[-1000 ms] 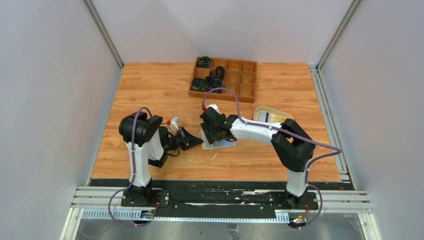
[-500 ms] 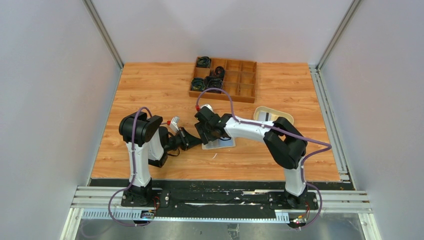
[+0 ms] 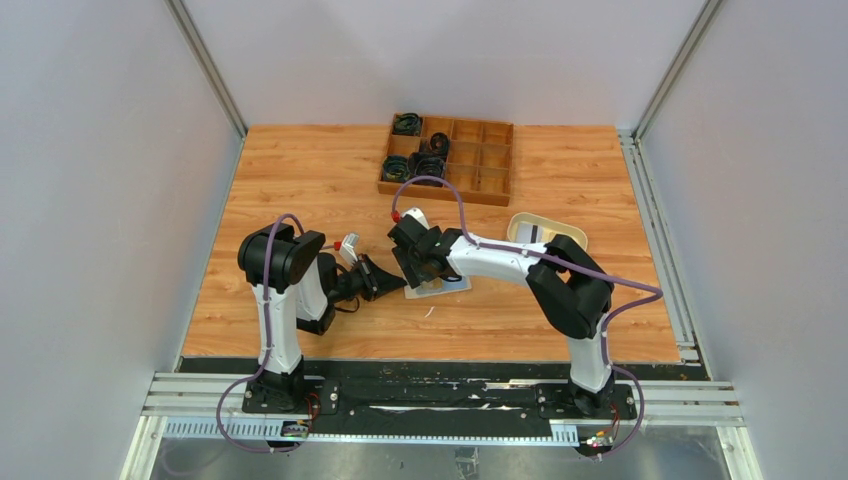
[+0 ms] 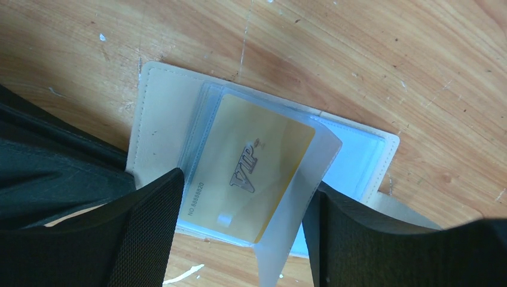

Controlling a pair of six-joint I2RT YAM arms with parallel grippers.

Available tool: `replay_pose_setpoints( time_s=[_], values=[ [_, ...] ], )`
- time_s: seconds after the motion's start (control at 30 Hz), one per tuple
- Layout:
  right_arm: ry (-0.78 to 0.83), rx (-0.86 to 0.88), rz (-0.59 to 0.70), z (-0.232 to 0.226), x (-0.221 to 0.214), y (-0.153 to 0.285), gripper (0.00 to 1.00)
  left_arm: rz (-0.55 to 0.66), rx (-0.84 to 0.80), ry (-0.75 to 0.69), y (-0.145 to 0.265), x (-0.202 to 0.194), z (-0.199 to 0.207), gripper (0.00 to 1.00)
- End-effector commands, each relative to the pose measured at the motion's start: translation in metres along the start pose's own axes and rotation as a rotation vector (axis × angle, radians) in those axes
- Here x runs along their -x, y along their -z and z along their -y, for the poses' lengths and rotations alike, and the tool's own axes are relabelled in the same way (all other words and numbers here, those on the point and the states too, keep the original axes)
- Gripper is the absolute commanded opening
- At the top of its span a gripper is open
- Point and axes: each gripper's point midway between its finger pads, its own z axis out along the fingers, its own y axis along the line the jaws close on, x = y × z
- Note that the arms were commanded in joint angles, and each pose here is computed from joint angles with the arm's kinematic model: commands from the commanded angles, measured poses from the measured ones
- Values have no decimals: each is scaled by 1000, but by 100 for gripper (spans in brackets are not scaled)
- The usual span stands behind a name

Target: Take the credit cards out of the card holder

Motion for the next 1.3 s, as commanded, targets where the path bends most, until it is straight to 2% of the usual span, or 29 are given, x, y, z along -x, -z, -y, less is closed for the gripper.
replay_pose_setpoints(
  time_s=[0.0, 0.33, 0.63, 0.8, 0.93, 1.27],
  values=[
    [87, -157, -86, 33, -27, -2, 73, 2, 62, -34, 9, -12, -23, 0],
    [99, -164, -89, 34, -27, -1, 73, -2, 66, -33, 10, -13, -24, 0],
    [69, -92, -48, 24, -16, 3, 76, -6, 70, -34, 12, -16, -25, 0],
    [51, -158, -31, 42, -18, 9, 81, -13, 78, -36, 13, -19, -28, 0],
    [66, -222, -21, 53, -14, 13, 93, -18, 79, -36, 13, -19, -30, 0],
    [164, -305, -26, 54, -5, 7, 94, -24, 88, -33, 13, -22, -33, 0]
  ],
)
